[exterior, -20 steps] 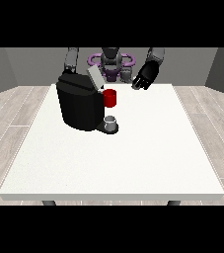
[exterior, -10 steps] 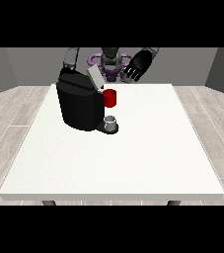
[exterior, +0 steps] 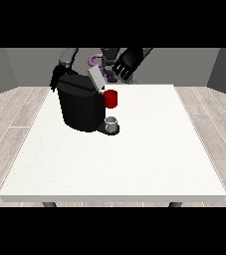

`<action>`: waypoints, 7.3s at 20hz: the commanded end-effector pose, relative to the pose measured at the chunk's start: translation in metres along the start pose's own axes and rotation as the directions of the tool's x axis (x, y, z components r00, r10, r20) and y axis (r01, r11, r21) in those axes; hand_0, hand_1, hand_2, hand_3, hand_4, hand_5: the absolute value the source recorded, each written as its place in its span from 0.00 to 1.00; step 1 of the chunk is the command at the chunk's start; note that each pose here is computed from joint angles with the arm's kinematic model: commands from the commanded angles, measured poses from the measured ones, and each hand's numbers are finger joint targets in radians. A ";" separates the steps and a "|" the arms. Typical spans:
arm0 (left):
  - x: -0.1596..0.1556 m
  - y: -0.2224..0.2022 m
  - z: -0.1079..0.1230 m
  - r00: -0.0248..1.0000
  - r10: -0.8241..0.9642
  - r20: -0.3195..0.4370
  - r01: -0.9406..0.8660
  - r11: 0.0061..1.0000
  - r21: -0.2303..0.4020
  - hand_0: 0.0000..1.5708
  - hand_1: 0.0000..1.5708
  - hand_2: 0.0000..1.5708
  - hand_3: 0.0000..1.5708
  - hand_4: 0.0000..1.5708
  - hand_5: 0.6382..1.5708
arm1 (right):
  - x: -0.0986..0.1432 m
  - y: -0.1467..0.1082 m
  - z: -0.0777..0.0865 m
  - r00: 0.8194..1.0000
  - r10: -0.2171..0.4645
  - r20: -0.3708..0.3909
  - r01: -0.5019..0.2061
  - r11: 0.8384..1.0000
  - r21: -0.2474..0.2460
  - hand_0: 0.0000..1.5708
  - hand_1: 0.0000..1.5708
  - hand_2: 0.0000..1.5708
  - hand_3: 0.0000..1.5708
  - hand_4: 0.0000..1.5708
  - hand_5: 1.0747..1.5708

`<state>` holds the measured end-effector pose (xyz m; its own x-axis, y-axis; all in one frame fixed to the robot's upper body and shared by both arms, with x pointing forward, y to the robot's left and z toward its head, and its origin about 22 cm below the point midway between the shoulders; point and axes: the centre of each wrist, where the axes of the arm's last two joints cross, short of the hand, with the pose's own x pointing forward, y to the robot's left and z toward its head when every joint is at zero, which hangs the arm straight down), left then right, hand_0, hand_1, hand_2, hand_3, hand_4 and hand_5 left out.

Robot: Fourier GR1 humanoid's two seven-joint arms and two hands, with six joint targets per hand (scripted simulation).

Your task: Insert the coffee pod into the coffee machine and close the lid

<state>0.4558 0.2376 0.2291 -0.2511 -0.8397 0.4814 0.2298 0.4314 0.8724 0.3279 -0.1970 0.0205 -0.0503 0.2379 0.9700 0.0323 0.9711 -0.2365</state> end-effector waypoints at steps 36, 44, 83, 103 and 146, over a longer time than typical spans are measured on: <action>0.028 0.051 -0.002 0.997 -0.037 0.073 0.030 0.995 0.097 0.77 0.77 0.79 0.77 0.23 1.00 | 0.035 -0.036 -0.031 0.996 -0.002 0.093 0.009 0.997 -0.082 0.00 0.00 0.00 0.00 0.00 1.00; 0.016 0.039 -0.002 0.992 -0.115 0.047 0.106 0.981 0.164 0.81 0.81 0.81 0.75 0.11 1.00 | 0.038 -0.014 -0.023 0.995 0.002 0.103 0.007 0.997 -0.080 0.00 0.00 0.00 0.00 0.00 1.00; 0.009 0.089 0.021 0.936 -0.349 0.053 0.313 0.890 0.331 0.00 0.00 0.40 0.32 0.00 1.00 | 0.066 -0.035 -0.038 0.987 0.029 0.161 -0.016 0.997 -0.078 0.00 0.00 0.00 0.00 0.11 1.00; -0.013 -0.052 -0.009 0.980 -0.162 0.113 0.156 0.986 0.055 0.00 0.00 0.11 0.00 0.00 1.00 | -0.044 -0.060 0.002 0.991 -0.031 -0.132 0.006 0.983 -0.185 0.00 0.00 0.00 0.00 0.00 1.00; -0.065 -0.256 0.093 0.588 0.805 0.077 -0.809 0.586 0.058 0.00 0.00 0.00 0.00 0.21 1.00 | 0.017 -0.078 -0.041 0.975 -0.193 -0.108 0.191 0.981 -0.035 0.00 0.00 0.00 0.00 0.06 1.00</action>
<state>0.3291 0.2201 -0.0285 -0.0126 -0.1190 0.9928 0.2923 0.9491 0.1175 0.3520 -0.2751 0.0469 0.0424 0.0754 0.9962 0.0667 0.9947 -0.0781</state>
